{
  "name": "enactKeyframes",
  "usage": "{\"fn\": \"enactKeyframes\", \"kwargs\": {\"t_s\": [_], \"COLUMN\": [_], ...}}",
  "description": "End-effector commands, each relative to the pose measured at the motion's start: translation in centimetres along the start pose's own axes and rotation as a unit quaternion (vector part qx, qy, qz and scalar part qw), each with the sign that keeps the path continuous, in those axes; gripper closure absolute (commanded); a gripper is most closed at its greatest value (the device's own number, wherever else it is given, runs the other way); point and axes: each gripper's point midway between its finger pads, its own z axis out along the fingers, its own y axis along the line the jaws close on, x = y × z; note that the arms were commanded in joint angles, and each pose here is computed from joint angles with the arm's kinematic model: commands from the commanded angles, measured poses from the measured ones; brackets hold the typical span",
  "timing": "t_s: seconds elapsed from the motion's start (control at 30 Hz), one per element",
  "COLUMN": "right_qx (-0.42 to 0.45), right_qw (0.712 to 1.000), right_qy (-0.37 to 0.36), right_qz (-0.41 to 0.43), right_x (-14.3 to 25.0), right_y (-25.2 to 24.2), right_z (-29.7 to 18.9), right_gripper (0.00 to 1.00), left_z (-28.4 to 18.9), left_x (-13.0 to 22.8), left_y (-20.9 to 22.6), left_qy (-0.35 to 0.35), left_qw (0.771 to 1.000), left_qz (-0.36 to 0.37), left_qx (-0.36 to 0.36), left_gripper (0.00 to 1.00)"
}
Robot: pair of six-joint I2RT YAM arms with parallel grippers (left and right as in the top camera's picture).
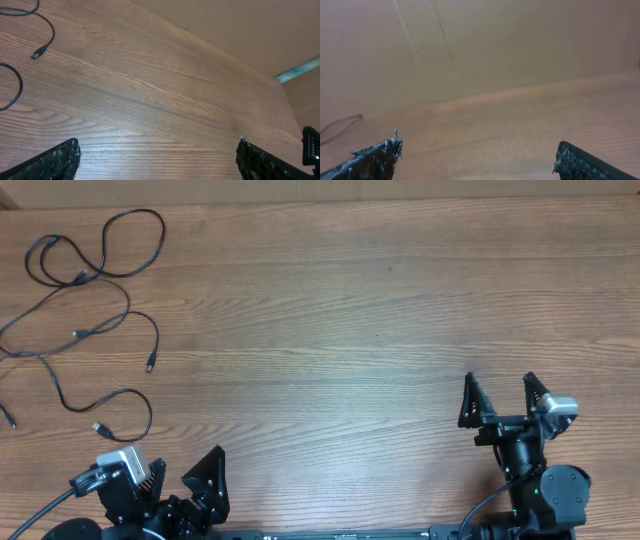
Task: Untangle cables
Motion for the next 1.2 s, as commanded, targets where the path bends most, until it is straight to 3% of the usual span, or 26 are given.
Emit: {"fn": "enactKeyframes", "kwargs": {"t_s": [0.0,0.3,0.43,0.53,1.17], "right_qx": [-0.012,-0.024,-0.041,-0.039,-0.002], "right_qw": [1.0,0.998,0.996,0.997,0.996], "right_qy": [-0.022,-0.063,-0.052,0.008,0.005], "right_qz": [-0.007,-0.014,-0.052,-0.064,-0.088], "right_x": [0.5,2.1,2.7,5.6,5.4], "right_y": [0.1,-0.2,0.4,0.0,-1.2], "right_z": [0.1,1.1,1.1,1.2,1.3], "right_gripper": [0.0,0.0,0.0,0.0,0.0], "left_z": [0.0,0.0,0.0,0.0,0.0], "left_x": [0.1,0.1,0.1,0.1,0.1], "left_y": [-0.2,-0.2,-0.2,-0.2,-0.2], "left_qy": [0.002,0.002,0.002,0.002,0.002], "left_qw": [1.0,1.0,1.0,1.0,1.0], "left_qz": [0.012,0.012,0.012,0.012,0.012], "left_qx": [0.006,0.006,0.006,0.006,0.006], "left_gripper": [0.01,0.0,0.01,0.01,0.01]}}
